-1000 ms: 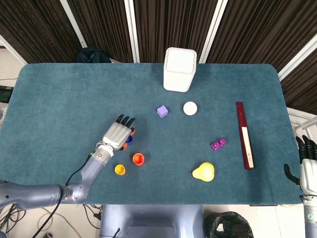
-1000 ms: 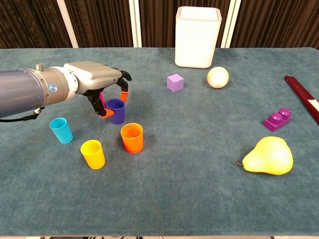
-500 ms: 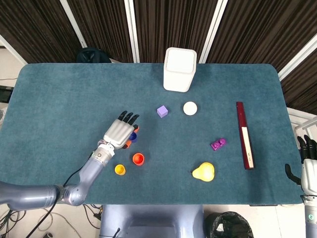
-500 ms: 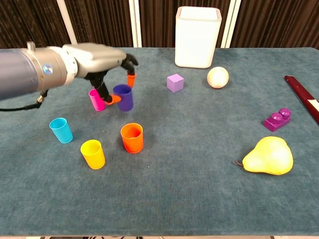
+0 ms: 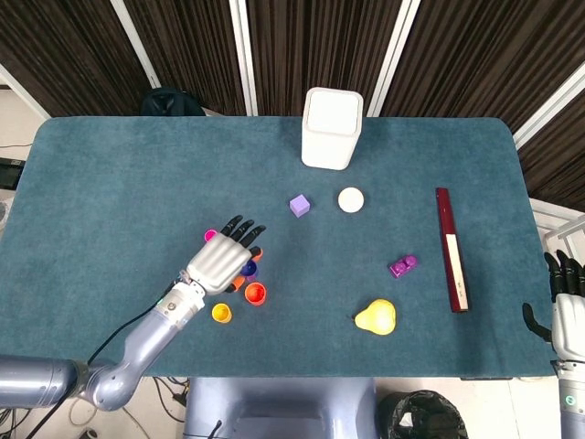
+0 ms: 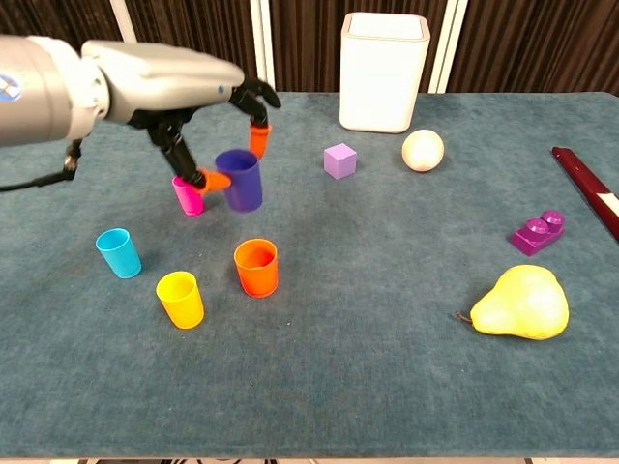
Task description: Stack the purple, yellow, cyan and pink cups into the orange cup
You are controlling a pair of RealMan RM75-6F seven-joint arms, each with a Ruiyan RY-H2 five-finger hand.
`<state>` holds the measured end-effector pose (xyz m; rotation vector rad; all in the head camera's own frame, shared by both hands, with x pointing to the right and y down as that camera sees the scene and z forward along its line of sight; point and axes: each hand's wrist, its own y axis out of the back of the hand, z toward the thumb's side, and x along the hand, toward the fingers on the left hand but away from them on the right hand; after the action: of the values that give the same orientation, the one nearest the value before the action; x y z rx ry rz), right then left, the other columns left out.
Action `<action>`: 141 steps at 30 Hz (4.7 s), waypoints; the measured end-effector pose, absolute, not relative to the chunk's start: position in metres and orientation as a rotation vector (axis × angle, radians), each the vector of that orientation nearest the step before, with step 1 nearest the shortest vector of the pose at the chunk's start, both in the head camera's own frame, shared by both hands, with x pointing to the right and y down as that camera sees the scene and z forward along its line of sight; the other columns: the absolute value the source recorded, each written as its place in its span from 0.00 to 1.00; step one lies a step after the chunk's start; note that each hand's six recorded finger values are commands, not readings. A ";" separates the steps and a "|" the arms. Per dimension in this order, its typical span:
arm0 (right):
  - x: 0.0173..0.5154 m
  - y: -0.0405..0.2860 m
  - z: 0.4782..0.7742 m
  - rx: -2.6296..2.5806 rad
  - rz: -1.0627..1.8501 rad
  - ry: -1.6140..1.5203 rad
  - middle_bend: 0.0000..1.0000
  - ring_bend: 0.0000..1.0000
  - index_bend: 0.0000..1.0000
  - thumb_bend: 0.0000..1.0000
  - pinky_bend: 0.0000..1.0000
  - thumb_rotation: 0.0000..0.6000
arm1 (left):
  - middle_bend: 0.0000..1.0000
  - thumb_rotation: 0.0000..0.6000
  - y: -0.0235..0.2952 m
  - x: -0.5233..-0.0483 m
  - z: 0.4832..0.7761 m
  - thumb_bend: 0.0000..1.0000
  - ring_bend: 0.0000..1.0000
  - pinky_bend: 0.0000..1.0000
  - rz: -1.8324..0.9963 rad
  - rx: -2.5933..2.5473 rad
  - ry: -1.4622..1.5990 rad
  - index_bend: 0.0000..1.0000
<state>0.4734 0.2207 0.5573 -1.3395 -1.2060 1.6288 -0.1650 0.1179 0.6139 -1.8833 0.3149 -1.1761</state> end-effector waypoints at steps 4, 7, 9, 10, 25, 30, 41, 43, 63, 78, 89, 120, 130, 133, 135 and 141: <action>0.474 0.221 0.556 -1.333 1.629 -1.210 0.00 0.04 0.04 0.42 0.02 1.00 | 0.07 1.00 0.125 -0.168 0.616 0.36 0.00 0.00 -1.167 -1.898 0.299 0.46; 0.474 0.220 0.555 -1.329 1.628 -1.214 0.00 0.04 0.04 0.42 0.02 1.00 | 0.07 1.00 0.129 -0.168 0.621 0.36 0.00 0.00 -1.162 -1.918 0.297 0.45; 0.474 0.220 0.555 -1.327 1.627 -1.217 0.00 0.04 0.04 0.42 0.02 1.00 | 0.07 1.00 0.131 -0.167 0.624 0.36 0.00 0.00 -1.156 -1.931 0.301 0.45; 0.475 0.220 0.554 -1.328 1.627 -1.220 0.00 0.04 0.04 0.42 0.02 1.00 | 0.07 1.00 0.131 -0.167 0.626 0.36 0.00 0.00 -1.152 -1.934 0.302 0.45; 0.475 0.220 0.554 -1.333 1.623 -1.230 0.00 0.04 0.04 0.42 0.02 1.00 | 0.07 1.00 0.147 -0.159 0.643 0.36 0.00 0.00 -1.115 -1.963 0.270 0.45; 0.476 0.220 0.555 -1.336 1.633 -1.227 0.00 0.04 0.04 0.42 0.02 1.00 | 0.07 1.00 0.148 -0.159 0.649 0.36 0.00 0.00 -1.128 -1.954 0.267 0.45; 0.476 0.220 0.555 -1.335 1.636 -1.225 0.00 0.03 0.04 0.42 0.02 1.00 | 0.06 1.00 0.155 -0.152 0.659 0.28 0.00 0.00 -1.122 -1.945 0.210 0.23; 0.476 0.220 0.555 -1.335 1.636 -1.226 0.00 0.03 0.04 0.42 0.02 1.00 | 0.06 1.00 0.157 -0.152 0.659 0.27 0.00 0.00 -1.121 -1.945 0.195 0.18; 0.473 0.220 0.556 -1.339 1.647 -1.214 0.00 0.04 0.04 0.42 0.02 1.00 | 0.06 1.00 0.151 -0.200 0.609 0.27 0.00 0.00 -1.093 -1.935 0.269 0.24; 0.472 0.220 0.554 -1.337 1.639 -1.222 0.00 0.04 0.04 0.42 0.02 1.00 | 0.06 1.00 0.183 -0.257 0.609 0.26 0.00 0.00 -1.168 -2.004 0.155 0.26; 0.471 0.220 0.554 -1.340 1.636 -1.224 0.00 0.04 0.04 0.42 0.02 1.00 | 0.06 1.00 0.190 -0.258 0.640 0.26 0.00 0.00 -1.194 -2.026 0.097 0.26; 0.476 0.219 0.549 -1.321 1.638 -1.252 0.00 0.04 0.04 0.42 0.02 1.00 | 0.08 1.00 0.194 -0.235 0.670 0.31 0.00 0.00 -1.169 -2.028 0.081 0.41; 0.477 0.219 0.550 -1.321 1.641 -1.253 0.00 0.04 0.04 0.42 0.02 1.00 | 0.08 1.00 0.191 -0.238 0.669 0.34 0.00 0.00 -1.178 -2.014 0.104 0.43; 0.477 0.219 0.550 -1.319 1.642 -1.252 0.00 0.04 0.04 0.42 0.02 1.00 | 0.08 1.00 0.188 -0.235 0.665 0.33 0.00 0.00 -1.168 -2.015 0.124 0.42; 0.477 0.219 0.550 -1.317 1.643 -1.253 0.00 0.03 0.04 0.42 0.02 1.00 | 0.08 1.00 0.184 -0.231 0.659 0.33 0.00 0.00 -1.150 -2.014 0.146 0.42; 0.477 0.219 0.552 -1.318 1.649 -1.245 0.00 0.04 0.04 0.42 0.02 1.00 | 0.09 1.00 0.165 -0.210 0.630 0.33 0.00 0.00 -1.046 -2.013 0.236 0.42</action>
<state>0.4769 0.2192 0.5520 -1.3183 -1.2454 1.6493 -0.2099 0.1653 0.6300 -2.0126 0.2364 -1.0455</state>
